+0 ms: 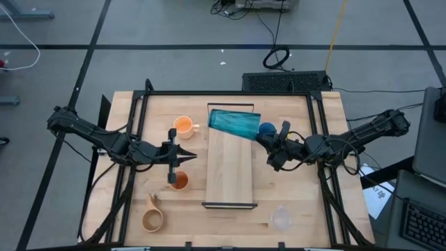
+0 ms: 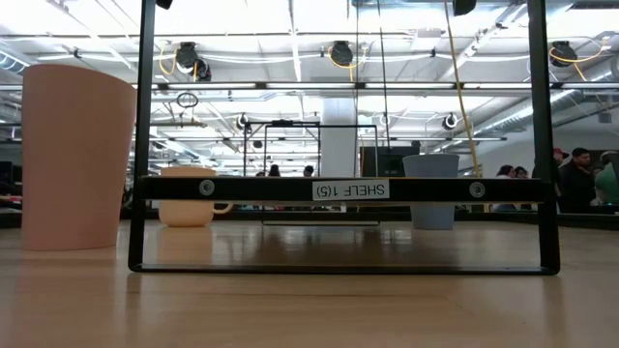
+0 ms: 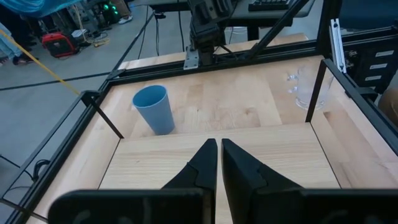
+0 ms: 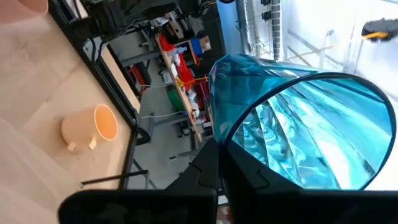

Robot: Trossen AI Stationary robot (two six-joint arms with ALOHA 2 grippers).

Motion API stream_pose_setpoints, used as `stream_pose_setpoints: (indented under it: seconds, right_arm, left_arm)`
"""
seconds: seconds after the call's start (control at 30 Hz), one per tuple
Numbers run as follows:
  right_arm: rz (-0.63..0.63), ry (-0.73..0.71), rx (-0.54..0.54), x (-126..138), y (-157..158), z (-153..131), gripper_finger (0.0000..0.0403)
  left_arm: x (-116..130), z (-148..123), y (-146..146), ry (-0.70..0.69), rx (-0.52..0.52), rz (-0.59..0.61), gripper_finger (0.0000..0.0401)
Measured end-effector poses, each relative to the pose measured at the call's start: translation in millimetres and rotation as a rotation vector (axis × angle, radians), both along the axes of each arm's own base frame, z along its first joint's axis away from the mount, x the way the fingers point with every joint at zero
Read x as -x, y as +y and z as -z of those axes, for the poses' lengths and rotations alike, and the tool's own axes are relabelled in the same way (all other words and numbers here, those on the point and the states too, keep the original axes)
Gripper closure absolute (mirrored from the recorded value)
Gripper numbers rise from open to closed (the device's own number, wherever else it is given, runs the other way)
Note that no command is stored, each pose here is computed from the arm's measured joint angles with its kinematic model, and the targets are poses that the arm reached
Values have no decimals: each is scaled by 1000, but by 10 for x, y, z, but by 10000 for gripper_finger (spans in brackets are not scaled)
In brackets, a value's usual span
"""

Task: Stack small to large cups/mugs on shelf
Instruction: Put the light blue cup on the shelf

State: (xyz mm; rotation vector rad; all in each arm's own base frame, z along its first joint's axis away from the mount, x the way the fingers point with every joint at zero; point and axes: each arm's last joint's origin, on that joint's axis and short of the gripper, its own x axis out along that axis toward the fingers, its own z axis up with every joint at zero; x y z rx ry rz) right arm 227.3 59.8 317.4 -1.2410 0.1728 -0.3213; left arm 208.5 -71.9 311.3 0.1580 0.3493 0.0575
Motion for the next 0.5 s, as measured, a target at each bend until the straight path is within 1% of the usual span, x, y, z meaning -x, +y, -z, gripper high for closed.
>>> stream_pose_setpoints:
  seconds: [0.27,0.5]
  right_arm:
    - [-8,-62,-177,0,0,0,403]
    - [-20,-127,-363,2,6,0,403]
  left_arm:
    - [0,0,0,0,0,0,375]
    - [0,0,1,0,0,0,375]
